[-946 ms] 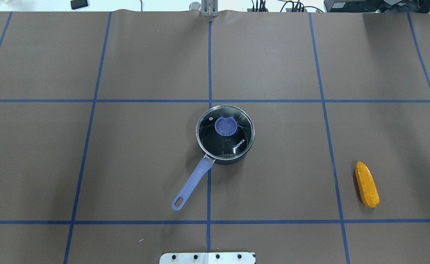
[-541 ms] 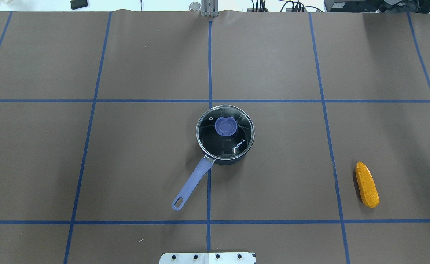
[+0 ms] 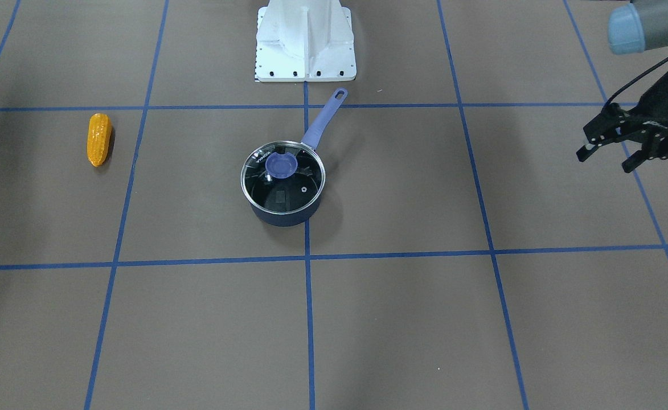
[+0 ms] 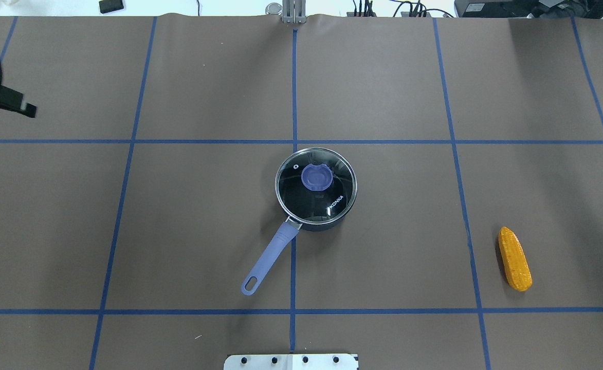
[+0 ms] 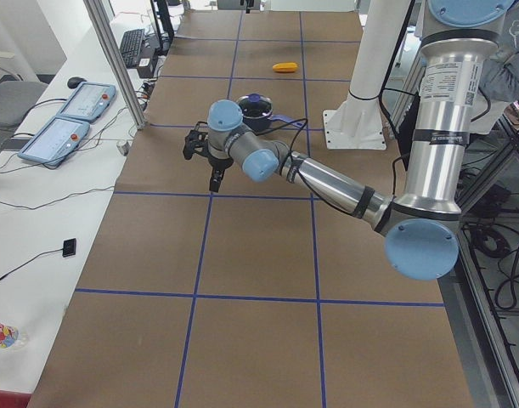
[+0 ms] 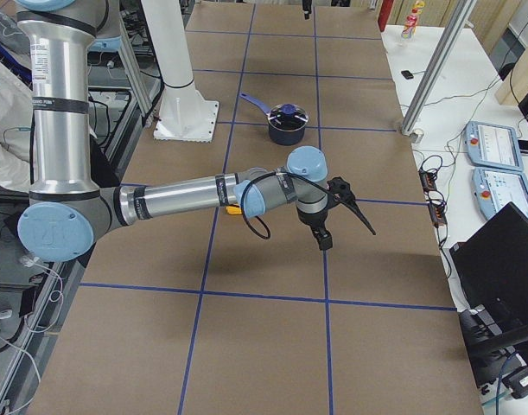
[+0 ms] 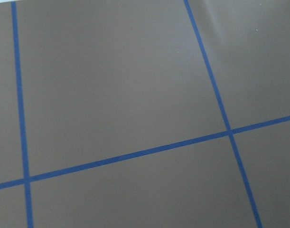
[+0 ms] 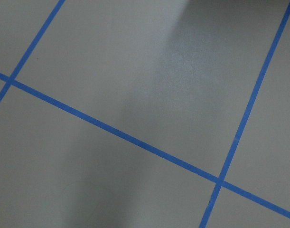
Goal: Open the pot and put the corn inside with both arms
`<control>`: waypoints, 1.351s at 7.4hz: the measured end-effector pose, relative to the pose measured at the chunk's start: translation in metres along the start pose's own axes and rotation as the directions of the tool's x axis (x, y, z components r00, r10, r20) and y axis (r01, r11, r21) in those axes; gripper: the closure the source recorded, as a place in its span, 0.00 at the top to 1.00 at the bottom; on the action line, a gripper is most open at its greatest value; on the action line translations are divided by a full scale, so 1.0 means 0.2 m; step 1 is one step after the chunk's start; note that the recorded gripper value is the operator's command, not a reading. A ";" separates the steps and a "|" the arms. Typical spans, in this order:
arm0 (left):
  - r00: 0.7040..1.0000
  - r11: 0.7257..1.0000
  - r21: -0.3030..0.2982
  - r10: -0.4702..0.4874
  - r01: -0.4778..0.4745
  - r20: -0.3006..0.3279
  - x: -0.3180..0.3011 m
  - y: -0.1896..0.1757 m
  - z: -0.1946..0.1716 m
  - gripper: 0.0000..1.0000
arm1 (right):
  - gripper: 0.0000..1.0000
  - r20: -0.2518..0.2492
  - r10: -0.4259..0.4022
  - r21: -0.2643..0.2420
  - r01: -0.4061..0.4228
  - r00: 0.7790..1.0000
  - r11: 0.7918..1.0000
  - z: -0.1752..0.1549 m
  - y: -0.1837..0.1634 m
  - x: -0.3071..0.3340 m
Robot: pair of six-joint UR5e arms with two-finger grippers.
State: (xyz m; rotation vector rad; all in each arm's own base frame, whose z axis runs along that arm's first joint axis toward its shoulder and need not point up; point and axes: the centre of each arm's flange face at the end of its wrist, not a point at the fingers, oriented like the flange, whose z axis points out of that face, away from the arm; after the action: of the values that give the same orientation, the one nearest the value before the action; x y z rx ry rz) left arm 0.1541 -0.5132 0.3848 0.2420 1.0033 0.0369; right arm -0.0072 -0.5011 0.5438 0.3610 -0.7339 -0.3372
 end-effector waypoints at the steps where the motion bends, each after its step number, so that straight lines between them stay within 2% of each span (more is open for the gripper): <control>1: 1.000 0.999 -0.016 -0.031 0.031 -0.001 0.26 -0.04 0.11 0.99 | 1.00 0.001 0.001 -0.003 -0.001 1.000 1.000 0.01 0.00 0.00; 2: 0.998 0.997 -0.033 -0.066 0.066 0.015 0.56 -0.06 0.23 0.99 | 1.00 0.002 0.001 -0.007 -0.001 1.000 1.000 0.02 0.00 0.00; 5: 0.979 0.982 -0.062 -0.169 0.177 0.115 1.50 -0.10 0.53 0.99 | 1.00 0.002 0.002 -0.012 -0.002 1.000 1.000 0.03 0.00 0.01; 8: 0.972 0.978 -0.066 -0.188 0.198 0.139 2.22 -0.09 0.77 0.99 | 1.00 0.003 0.002 -0.014 -0.002 1.000 1.000 0.04 0.00 0.01; 10: 0.975 0.979 -0.081 -0.174 0.186 0.140 2.48 0.01 0.86 0.99 | 1.00 0.004 0.003 -0.016 -0.003 1.000 1.000 0.04 0.00 0.01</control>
State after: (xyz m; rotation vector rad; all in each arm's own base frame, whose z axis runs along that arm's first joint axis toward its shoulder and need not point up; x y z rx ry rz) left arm 0.5664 -0.4726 0.0626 0.0658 0.8853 -0.0962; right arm -0.0121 -0.5029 0.5513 0.3438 -0.7348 -0.3407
